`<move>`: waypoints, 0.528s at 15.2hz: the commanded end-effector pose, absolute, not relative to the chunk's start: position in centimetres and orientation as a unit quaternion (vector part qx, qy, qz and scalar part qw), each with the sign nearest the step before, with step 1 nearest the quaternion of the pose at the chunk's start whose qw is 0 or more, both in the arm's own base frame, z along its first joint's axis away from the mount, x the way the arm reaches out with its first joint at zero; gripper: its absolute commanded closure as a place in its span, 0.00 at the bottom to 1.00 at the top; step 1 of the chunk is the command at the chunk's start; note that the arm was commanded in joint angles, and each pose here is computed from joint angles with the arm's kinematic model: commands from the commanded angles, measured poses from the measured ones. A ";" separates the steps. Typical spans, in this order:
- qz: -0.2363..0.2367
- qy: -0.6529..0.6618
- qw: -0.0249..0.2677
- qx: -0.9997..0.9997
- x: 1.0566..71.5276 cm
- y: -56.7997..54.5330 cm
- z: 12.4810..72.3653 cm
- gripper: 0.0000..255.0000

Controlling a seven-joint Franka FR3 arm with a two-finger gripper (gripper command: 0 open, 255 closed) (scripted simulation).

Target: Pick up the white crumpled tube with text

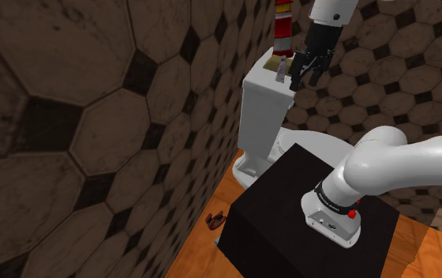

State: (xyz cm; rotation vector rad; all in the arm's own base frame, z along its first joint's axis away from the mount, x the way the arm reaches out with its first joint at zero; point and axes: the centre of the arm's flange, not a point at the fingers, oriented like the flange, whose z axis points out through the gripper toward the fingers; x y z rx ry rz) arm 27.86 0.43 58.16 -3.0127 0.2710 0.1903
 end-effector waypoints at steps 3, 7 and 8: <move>0.047 0.112 0.050 -0.991 29.2 -0.7 57.0 0.00; 0.014 0.157 0.041 -0.987 31.9 -3.3 54.7 0.00; 0.006 0.168 0.038 -0.985 32.5 -4.0 54.2 0.00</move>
